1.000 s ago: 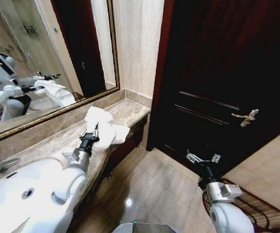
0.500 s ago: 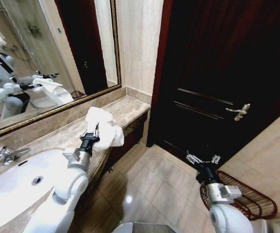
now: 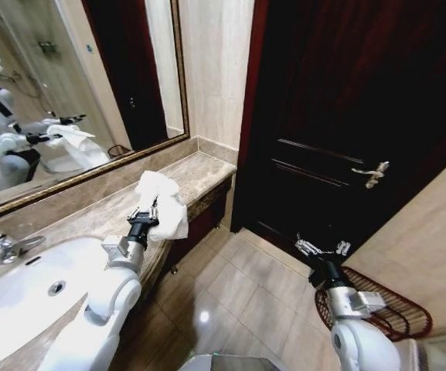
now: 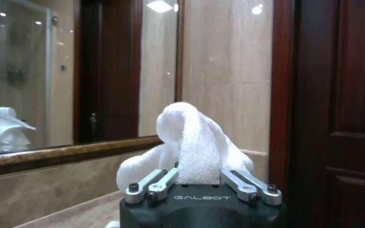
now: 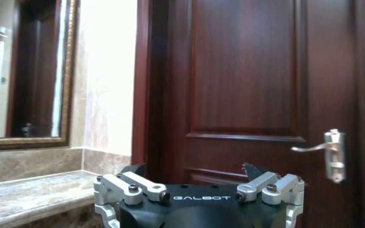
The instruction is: Discard the used towel into the hamper.
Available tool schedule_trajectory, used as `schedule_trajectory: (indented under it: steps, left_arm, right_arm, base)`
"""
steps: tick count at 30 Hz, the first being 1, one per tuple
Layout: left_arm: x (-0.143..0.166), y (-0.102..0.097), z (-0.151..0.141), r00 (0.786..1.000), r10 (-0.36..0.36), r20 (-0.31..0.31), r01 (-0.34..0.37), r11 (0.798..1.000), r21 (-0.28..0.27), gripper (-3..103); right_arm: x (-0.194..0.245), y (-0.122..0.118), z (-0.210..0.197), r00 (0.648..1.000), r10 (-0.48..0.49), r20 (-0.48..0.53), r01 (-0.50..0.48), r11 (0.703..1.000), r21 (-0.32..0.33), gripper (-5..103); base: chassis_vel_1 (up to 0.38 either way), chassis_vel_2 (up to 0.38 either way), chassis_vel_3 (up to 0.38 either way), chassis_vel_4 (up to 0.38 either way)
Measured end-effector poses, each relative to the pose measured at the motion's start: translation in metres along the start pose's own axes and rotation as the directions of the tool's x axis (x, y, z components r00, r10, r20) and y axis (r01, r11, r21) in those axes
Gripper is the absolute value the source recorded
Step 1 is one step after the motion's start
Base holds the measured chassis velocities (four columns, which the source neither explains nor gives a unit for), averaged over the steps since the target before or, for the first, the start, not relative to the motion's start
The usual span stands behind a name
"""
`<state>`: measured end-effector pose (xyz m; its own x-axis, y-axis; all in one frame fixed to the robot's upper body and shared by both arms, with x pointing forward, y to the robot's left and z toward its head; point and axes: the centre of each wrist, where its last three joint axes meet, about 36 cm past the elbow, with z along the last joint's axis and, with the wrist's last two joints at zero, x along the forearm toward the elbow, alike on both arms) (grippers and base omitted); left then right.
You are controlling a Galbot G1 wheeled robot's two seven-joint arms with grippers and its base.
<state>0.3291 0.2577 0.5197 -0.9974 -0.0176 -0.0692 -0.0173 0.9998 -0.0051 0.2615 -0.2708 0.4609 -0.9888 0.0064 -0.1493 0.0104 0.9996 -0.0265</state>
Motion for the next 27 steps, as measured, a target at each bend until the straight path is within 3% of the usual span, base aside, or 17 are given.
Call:
schedule_trajectory:
  steps: [27]
  left_arm:
    - [0.0005,0.001,-0.0003,1.0,0.003,0.003,-0.003,1.0,-0.008,14]
  right_arm:
    - [0.0026,0.0011,-0.0068,1.0,-0.012,-0.024,0.012,1.0,0.008,100]
  base:
    - [-0.13,-0.137,-0.089,-0.089]
